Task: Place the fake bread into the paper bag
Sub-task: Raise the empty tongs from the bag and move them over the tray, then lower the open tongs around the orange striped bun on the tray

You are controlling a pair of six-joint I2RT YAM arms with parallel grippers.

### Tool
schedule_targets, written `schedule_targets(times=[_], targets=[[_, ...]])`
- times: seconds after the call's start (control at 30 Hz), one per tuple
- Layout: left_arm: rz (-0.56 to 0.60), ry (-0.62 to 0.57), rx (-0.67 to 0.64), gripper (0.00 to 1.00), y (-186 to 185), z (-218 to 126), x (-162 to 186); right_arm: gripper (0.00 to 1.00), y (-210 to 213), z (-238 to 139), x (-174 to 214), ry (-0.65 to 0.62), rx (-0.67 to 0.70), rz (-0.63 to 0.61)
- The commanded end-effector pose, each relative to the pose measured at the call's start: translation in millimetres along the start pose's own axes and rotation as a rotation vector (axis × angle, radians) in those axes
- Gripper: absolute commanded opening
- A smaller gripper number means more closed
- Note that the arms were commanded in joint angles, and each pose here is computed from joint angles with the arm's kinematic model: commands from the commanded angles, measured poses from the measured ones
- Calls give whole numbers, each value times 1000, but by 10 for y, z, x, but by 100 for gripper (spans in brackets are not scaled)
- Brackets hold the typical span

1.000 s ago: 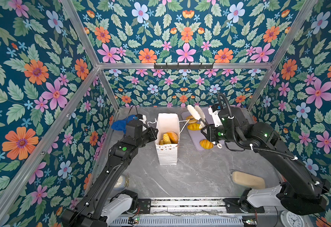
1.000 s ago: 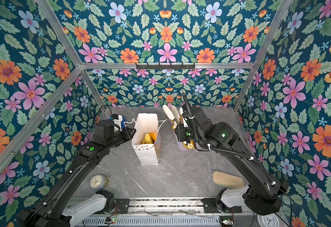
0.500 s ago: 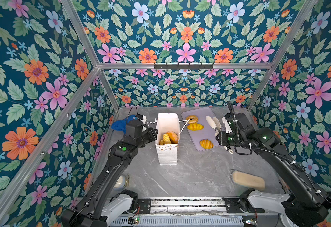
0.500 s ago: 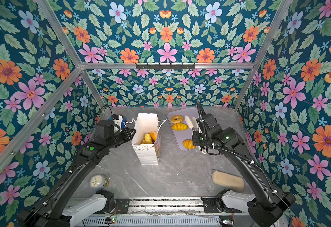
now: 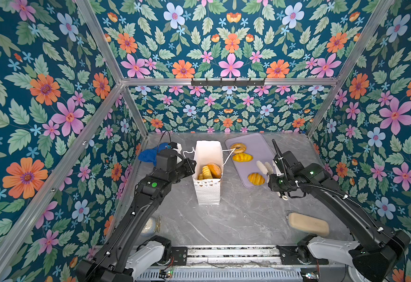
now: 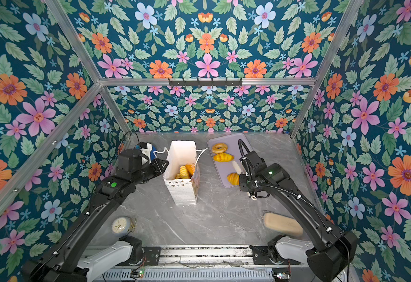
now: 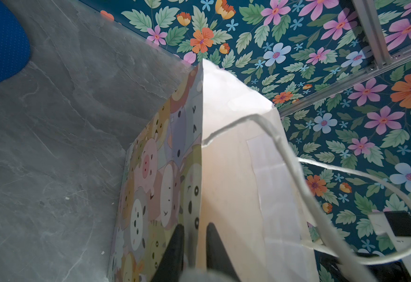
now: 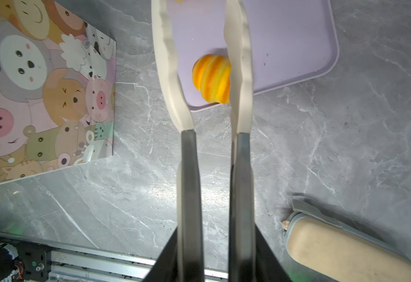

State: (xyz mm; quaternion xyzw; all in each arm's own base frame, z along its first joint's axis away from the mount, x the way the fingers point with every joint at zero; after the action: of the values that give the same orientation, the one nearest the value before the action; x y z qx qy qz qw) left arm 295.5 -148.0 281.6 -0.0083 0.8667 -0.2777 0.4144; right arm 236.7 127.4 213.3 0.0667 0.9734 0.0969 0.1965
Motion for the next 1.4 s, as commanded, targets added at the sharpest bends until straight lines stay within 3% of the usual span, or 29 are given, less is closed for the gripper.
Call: schedule_targets(times=[0.0,0.5,0.73,1.0,1.37], targets=[[11,-6,9,20,-15,0,-9,37,-29,34,-42,-22,17,1],[9,-2,14,20,-2,40,23,37,-98,372,108,119,62,-24],[10,-2,18,20,-7,59,15,35,115,346,323,190,-50,-51],[7,0,21,20,-5,72,27,34,262,555,518,258,-9,-120],[7,-7,16,20,3,43,23,34,275,859,410,272,73,-139]])
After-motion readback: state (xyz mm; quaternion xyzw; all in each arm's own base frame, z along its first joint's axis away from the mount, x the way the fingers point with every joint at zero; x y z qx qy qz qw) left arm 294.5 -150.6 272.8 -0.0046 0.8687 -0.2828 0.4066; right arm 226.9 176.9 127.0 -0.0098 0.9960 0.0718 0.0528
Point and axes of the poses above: each gripper's point midway between its finger pads, its own z axis out along the fingers, its own y axis along the line the jaws close on, x = y × z, the point moved 1 cm from there along -z, back along the fingers, and after that the axes turned 9 degrees about z, right-handed, at the moved point
